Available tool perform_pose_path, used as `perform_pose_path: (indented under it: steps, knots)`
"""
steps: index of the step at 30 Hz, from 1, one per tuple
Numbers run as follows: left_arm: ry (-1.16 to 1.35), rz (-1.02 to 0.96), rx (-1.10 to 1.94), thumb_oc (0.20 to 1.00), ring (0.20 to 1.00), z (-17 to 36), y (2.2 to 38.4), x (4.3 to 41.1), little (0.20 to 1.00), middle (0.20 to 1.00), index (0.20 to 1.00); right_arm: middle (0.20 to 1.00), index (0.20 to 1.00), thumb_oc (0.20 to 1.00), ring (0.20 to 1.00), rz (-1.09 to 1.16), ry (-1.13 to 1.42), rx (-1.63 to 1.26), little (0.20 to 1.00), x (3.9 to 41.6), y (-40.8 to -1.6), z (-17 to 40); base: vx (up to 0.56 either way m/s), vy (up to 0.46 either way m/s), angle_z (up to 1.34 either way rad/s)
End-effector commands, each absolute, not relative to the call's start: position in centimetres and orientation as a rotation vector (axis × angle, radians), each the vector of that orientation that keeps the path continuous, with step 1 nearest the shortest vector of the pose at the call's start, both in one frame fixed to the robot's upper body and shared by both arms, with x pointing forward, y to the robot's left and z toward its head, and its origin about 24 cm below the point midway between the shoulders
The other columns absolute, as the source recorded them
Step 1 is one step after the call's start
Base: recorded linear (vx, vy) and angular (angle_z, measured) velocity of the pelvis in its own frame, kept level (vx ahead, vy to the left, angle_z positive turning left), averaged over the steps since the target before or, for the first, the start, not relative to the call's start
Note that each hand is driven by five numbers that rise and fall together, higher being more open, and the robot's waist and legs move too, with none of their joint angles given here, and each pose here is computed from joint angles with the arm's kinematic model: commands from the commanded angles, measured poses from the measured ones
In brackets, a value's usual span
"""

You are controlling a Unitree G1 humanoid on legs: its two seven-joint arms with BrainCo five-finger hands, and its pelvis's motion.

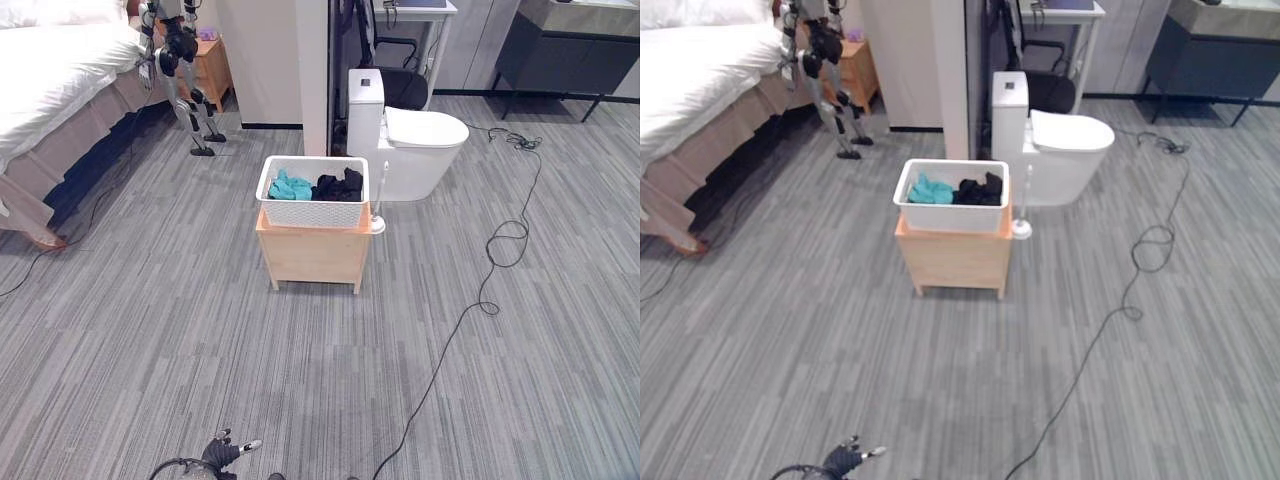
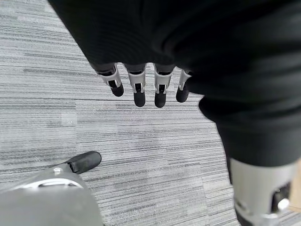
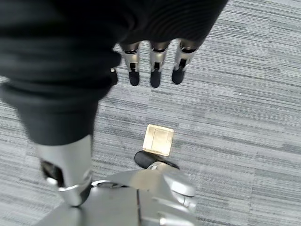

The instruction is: Grab the laundry basket,head to the washer,open it,put in the laundry and shut it.

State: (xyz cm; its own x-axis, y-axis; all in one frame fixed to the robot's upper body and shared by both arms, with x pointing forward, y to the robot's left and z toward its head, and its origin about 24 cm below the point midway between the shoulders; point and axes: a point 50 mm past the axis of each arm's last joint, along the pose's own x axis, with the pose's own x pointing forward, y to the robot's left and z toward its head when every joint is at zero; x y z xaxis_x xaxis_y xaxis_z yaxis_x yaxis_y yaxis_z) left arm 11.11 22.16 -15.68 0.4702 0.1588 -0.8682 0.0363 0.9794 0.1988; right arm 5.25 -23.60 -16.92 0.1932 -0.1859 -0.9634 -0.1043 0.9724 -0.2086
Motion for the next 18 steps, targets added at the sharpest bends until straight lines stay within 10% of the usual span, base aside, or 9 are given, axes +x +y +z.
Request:
perform_pose_path:
  steps: [1, 18]
  knots:
    - [1.088, 0.124, 0.253, 1.000, 1.000, -15.3, 24.0, 11.4, 1.000, 1.000, 1.000, 1.000, 1.000, 1.000, 1.000, 0.009, 1.406, -0.270, 1.000, 4.9, -22.5, -17.2, 0.00, 0.000, 0.00]
    - [1.067, 0.154, 0.175, 1.000, 1.000, -15.5, 22.6, 11.9, 1.000, 1.000, 1.000, 1.000, 1.000, 1.000, 1.000, -0.031, 1.451, -0.264, 1.000, 4.0, -22.4, -17.4, 0.00, -0.033, 0.05]
